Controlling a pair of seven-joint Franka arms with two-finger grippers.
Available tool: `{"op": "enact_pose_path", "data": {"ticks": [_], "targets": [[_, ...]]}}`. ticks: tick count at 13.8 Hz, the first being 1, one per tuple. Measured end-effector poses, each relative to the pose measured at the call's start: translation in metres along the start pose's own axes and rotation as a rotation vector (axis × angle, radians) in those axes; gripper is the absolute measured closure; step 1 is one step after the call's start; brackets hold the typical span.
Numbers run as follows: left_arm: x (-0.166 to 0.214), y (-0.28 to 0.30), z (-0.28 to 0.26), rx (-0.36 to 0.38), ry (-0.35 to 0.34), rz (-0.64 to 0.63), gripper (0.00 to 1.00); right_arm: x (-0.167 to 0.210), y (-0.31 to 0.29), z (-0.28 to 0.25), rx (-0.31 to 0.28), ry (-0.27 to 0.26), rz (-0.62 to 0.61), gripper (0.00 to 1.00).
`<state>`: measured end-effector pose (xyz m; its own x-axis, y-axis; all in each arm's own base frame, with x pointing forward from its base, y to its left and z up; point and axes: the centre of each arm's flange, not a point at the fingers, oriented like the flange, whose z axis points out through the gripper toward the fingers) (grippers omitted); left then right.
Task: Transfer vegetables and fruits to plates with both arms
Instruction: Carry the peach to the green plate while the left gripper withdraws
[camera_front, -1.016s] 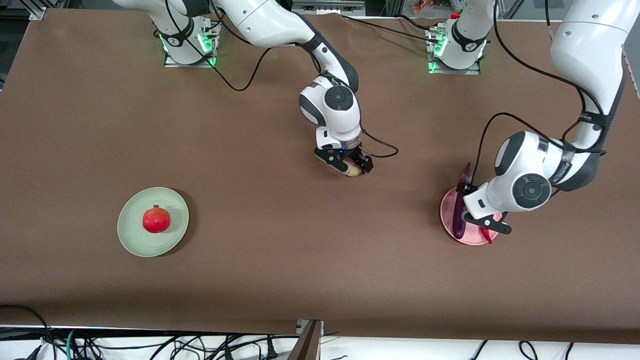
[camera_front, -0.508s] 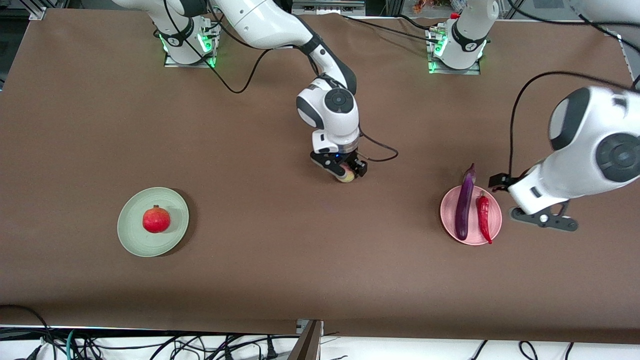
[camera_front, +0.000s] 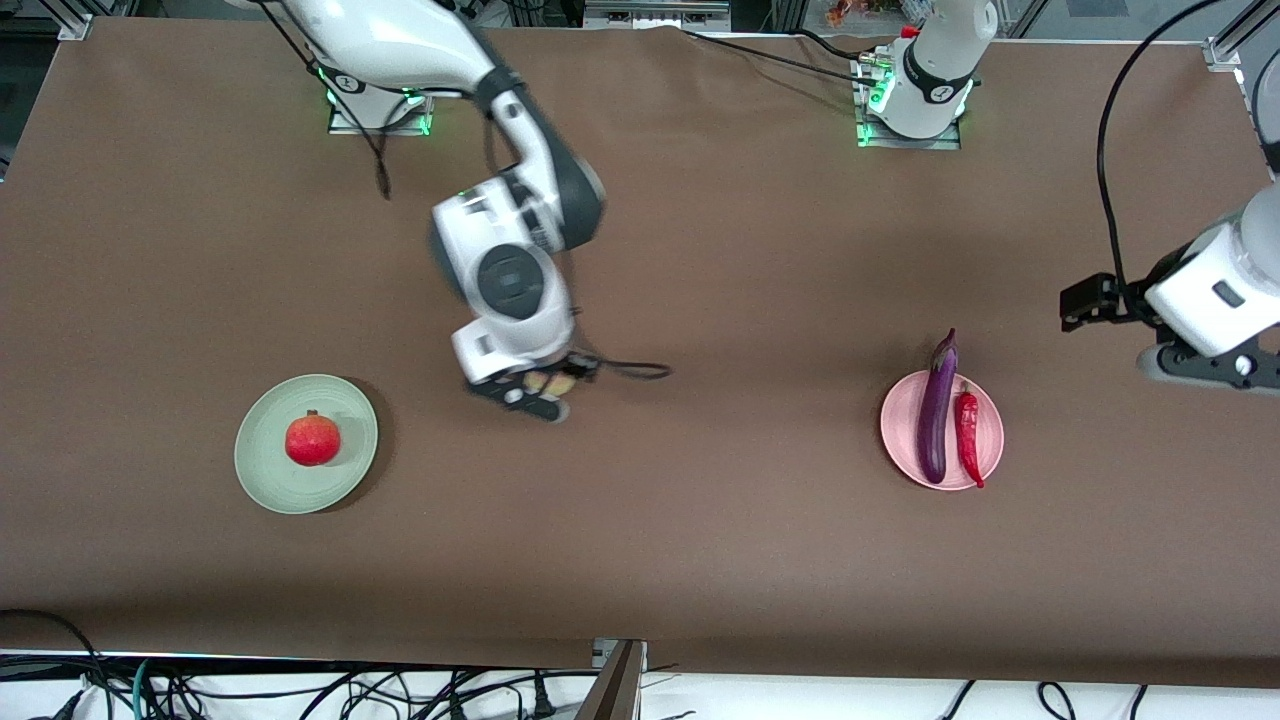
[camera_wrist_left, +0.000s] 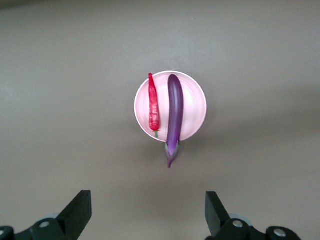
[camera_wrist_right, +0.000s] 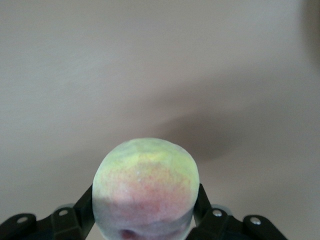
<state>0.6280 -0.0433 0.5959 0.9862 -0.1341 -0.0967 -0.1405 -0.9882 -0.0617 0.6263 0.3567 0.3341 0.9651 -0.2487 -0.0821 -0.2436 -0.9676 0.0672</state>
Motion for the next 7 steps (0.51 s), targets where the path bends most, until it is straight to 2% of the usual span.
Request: {"op": "enact_pose_path", "data": {"ticks": [1, 3, 4, 7], "targets": [[-0.009, 0.01, -0.005, 0.002, 0.003, -0.001, 0.0, 0.026, 0.045, 0.002, -0.008, -0.02, -0.062, 0.22], [-0.027, 0.018, 0.001, -0.044, 0.029, -0.032, 0.0, 0.071, 0.137, 0.017, -0.02, -0.062, -0.186, 0.22], [-0.038, 0.014, 0.008, -0.064, 0.046, -0.056, 0.0, 0.09, 0.178, 0.027, -0.02, -0.063, -0.248, 0.22], [-0.068, 0.0, 0.021, -0.069, 0.08, -0.096, 0.0, 0.128, 0.278, 0.074, 0.015, -0.012, -0.363, 0.22]]}}
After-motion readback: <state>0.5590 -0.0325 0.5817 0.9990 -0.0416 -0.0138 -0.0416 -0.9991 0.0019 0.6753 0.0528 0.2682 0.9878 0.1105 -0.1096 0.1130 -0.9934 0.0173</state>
